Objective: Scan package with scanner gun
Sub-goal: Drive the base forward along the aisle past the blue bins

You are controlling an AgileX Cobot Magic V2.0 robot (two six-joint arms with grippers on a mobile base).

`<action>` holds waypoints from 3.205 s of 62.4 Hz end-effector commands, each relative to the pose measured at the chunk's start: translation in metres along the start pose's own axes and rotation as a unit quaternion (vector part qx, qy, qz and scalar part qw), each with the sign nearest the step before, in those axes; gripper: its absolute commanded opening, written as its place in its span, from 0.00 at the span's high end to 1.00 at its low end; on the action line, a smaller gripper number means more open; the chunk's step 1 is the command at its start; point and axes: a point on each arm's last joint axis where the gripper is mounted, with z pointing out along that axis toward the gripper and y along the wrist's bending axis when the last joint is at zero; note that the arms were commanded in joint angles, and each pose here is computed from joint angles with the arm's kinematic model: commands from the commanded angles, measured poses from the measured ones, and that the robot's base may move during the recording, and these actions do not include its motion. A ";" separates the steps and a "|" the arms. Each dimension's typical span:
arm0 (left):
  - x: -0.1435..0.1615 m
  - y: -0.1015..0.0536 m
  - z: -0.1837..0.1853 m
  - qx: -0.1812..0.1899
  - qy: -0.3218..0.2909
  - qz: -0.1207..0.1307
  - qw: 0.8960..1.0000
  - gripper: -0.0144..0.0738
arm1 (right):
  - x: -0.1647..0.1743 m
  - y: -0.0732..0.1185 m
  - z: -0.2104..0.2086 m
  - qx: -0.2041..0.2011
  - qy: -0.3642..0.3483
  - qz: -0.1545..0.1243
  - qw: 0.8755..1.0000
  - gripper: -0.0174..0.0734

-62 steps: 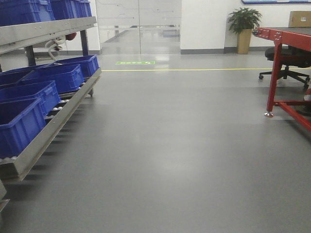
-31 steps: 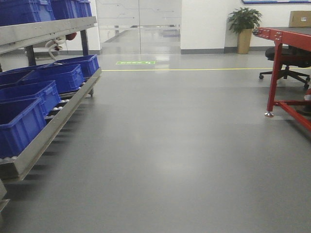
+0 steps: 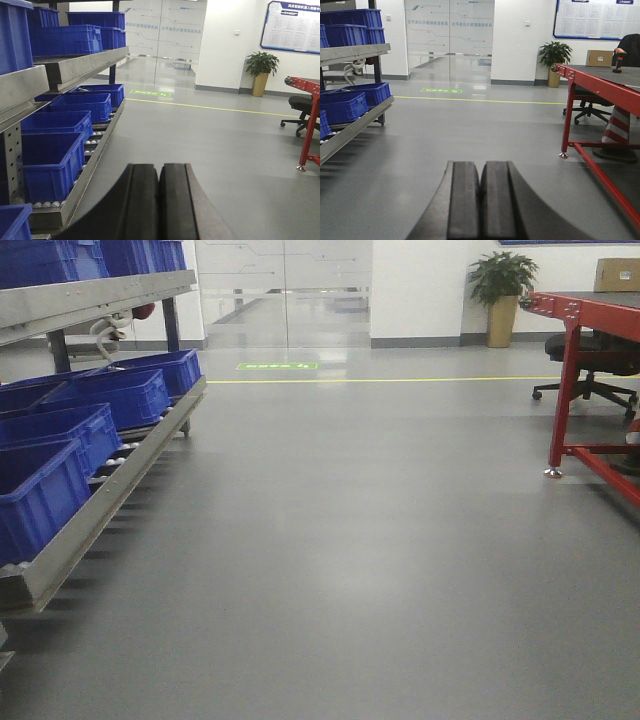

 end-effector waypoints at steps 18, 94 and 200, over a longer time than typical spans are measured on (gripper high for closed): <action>-0.003 0.000 0.000 0.000 -0.014 0.004 1.000 0.96 | -0.002 0.000 0.000 0.001 -0.010 0.000 1.000 0.99; -0.003 -0.002 0.000 0.015 -0.013 0.002 1.000 0.96 | -0.002 -0.003 0.000 0.031 -0.011 -0.002 0.999 0.99; -0.003 -0.002 0.000 0.016 -0.013 0.002 1.000 0.96 | -0.002 0.001 0.000 -0.013 -0.009 0.002 1.000 0.99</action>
